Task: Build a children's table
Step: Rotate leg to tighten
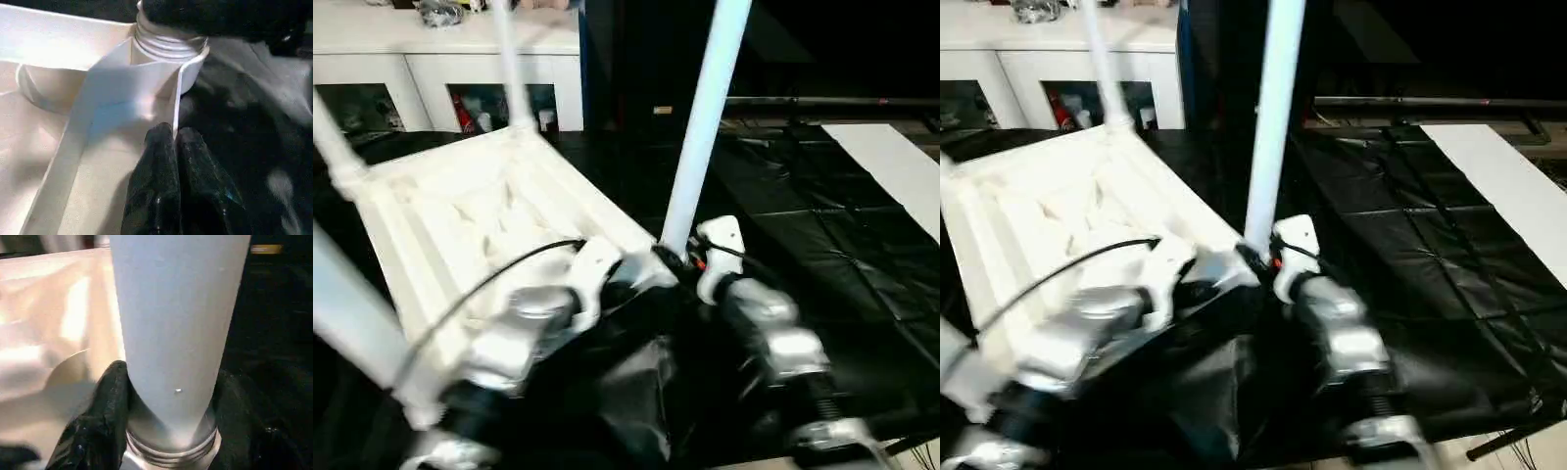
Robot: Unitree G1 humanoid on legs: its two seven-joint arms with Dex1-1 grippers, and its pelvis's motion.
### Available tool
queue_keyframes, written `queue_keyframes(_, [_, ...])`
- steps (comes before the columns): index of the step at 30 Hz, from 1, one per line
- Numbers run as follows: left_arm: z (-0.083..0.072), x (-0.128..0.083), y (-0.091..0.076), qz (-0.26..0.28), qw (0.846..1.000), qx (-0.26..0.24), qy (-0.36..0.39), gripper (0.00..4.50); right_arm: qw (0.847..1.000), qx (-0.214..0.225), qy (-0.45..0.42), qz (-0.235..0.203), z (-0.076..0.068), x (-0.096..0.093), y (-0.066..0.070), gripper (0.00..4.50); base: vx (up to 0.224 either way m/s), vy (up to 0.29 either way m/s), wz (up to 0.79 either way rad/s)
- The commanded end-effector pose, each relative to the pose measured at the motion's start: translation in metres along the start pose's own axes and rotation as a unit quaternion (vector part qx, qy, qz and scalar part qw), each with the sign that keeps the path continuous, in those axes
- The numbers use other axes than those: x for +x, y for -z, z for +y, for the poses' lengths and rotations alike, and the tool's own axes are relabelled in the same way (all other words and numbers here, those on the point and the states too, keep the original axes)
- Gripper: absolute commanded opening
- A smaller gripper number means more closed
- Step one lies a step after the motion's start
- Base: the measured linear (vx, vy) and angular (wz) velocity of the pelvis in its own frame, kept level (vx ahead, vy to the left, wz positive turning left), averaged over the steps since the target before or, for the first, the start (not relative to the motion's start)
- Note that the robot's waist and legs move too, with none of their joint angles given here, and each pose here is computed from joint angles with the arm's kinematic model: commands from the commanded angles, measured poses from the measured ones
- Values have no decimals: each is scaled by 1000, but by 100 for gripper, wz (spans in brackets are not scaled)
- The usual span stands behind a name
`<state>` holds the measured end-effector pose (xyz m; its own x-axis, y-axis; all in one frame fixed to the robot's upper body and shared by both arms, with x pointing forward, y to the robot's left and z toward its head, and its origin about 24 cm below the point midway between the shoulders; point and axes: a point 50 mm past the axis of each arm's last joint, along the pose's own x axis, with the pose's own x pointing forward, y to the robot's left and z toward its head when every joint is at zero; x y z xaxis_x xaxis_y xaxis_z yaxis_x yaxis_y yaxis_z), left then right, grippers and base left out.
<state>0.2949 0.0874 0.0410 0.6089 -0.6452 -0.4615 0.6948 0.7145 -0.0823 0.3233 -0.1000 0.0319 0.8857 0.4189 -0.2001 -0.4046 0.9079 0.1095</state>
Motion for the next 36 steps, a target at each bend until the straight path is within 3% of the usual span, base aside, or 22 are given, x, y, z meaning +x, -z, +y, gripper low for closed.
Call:
queue_keyframes(1, [5,0,7,-2,999,-27,-37,0,998,2,18,54,6,-4,24,214,0,0,0])
queue_keyframes(6, [-2,-3,9,3,1000,-13,-8,0,998,-14,-48,30,20,-3,15,214,0,0,0])
queue_keyframes(7, [-3,-4,9,4,1000,-9,-3,0,998,-8,-55,24,21,-3,13,261,0,0,0])
queue_keyframes(9, [-2,-6,8,2,1000,6,8,0,997,-7,-75,8,19,-4,6,273,0,0,0])
queue_keyframes(14, [0,-15,6,2,999,32,42,0,992,-45,-112,21,4,-8,-6,319,0,0,0])
queue_keyframes(17, [4,-24,8,9,995,47,87,0,975,-88,-202,41,-13,-21,-14,319,0,0,0])
queue_keyframes(26, [5,-38,7,26,982,63,175,0,945,-122,-295,74,-28,-38,-16,319,0,0,0])
queue_keyframes(29, [4,-47,6,30,970,76,227,0,932,-126,-330,79,-25,-39,-17,319,0,0,0])
queue_keyframes(36, [6,-48,5,32,968,78,236,0,921,-137,-352,96,-21,-37,-11,319,0,0,0])
